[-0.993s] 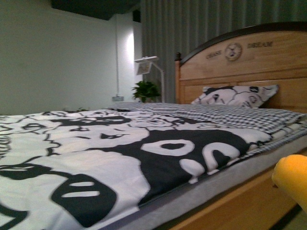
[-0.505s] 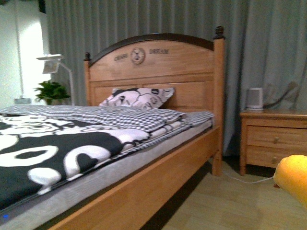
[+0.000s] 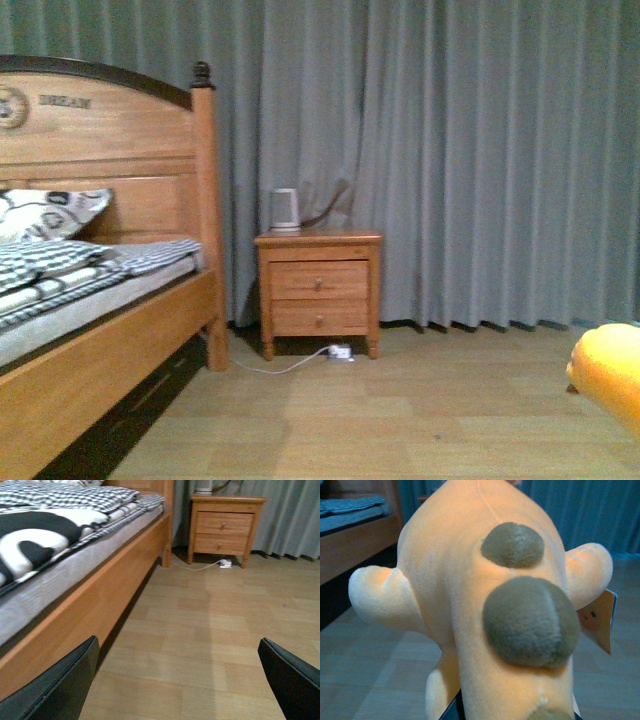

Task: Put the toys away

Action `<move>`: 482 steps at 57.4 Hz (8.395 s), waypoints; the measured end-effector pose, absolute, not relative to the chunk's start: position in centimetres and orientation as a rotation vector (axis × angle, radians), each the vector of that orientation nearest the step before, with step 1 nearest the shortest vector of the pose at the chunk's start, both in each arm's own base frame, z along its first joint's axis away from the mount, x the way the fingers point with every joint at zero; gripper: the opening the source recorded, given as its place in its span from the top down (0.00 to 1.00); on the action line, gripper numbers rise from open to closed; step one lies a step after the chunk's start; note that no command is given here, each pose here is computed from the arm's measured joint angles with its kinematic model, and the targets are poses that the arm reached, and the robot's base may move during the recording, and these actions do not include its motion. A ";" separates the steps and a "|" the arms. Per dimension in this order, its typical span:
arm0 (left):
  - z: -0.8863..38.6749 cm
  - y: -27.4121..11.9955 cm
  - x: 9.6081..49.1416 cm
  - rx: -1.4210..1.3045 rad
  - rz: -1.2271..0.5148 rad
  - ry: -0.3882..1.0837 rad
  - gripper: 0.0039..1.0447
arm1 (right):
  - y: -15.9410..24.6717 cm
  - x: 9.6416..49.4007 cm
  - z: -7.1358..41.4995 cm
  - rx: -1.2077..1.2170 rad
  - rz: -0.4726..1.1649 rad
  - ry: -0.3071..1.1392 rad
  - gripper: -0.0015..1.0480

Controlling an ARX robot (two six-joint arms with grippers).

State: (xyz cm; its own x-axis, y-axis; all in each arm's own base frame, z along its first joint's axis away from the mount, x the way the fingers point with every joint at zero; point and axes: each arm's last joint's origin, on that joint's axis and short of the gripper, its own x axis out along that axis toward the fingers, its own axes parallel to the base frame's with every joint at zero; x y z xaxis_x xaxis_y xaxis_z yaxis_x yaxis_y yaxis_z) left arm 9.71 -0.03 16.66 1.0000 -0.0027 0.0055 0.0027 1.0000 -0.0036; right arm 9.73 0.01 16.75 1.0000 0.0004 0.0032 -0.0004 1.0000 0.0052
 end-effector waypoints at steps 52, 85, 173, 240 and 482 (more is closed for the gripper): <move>16.7 0.0 9.7 -0.004 -0.002 -0.006 0.06 | 0.0 9.7 16.7 0.005 0.003 -0.004 0.93; 16.7 0.0 9.7 -0.004 -0.003 -0.006 0.06 | 0.0 9.7 16.8 0.005 0.001 -0.004 0.93; 16.7 0.0 9.7 -0.004 -0.003 -0.006 0.06 | 0.0 9.7 16.8 0.005 0.000 -0.004 0.93; 16.7 0.0 9.7 -0.004 0.001 -0.006 0.06 | 0.0 9.7 16.7 0.005 0.000 -0.004 0.93; 16.7 0.0 9.7 -0.004 -0.002 -0.004 0.06 | -0.4 10.3 25.0 0.186 -0.159 -0.140 0.93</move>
State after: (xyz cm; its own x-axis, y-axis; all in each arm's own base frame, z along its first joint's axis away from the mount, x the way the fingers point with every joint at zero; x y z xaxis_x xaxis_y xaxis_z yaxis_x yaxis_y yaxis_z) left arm 9.72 -0.02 16.65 1.0000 -0.0023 0.0044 0.0023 1.0000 -0.0040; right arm 10.31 -0.42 24.97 0.9777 -0.1698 0.1237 0.1438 0.9702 0.1948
